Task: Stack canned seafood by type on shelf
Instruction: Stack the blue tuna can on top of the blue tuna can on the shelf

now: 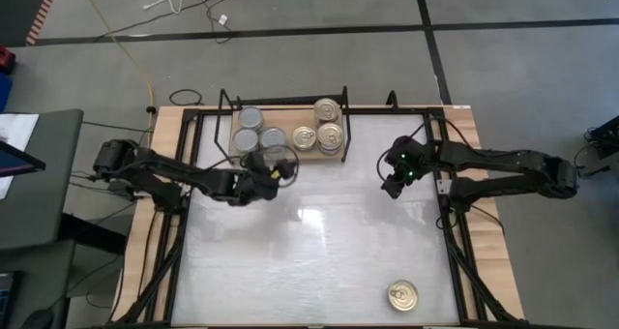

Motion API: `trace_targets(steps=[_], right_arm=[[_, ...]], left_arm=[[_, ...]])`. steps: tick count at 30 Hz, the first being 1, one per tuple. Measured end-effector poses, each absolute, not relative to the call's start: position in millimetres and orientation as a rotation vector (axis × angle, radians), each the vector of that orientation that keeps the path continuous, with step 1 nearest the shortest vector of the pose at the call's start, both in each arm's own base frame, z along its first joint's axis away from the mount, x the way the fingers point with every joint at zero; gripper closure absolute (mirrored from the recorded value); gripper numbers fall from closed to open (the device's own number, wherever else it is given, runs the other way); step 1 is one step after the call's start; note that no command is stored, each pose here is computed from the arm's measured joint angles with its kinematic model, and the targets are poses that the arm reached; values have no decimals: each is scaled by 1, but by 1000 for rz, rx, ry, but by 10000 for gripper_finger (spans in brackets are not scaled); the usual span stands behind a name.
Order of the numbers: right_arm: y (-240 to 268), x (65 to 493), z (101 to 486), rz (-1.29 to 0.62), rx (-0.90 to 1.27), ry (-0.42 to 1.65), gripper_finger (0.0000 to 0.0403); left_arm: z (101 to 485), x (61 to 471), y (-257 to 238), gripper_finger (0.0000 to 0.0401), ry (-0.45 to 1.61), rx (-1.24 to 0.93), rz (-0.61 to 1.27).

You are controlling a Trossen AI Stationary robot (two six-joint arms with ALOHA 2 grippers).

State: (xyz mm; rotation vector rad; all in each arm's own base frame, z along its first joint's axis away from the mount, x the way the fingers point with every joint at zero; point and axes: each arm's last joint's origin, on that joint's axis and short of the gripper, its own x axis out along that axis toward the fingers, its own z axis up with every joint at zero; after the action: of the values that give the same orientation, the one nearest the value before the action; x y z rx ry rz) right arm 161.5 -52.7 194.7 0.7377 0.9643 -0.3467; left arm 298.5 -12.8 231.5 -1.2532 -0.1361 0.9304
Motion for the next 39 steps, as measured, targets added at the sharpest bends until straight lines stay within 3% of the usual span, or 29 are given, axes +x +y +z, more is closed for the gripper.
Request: trace_targets(steps=[8,16,29,39], right_arm=[[-44,165,195,-370,840,952,262],[-20,172,196,-438,954,945,262],[28,170,196,-547,1067,916,262],[43,168,196,-588,1129,874,262]], left_arm=[[229,296,-51,166,212,-864,698],[225,288,-80,171,417,-617,499],[227,273,-106,171,492,-477,382],[240,260,-111,171,490,-495,345]])
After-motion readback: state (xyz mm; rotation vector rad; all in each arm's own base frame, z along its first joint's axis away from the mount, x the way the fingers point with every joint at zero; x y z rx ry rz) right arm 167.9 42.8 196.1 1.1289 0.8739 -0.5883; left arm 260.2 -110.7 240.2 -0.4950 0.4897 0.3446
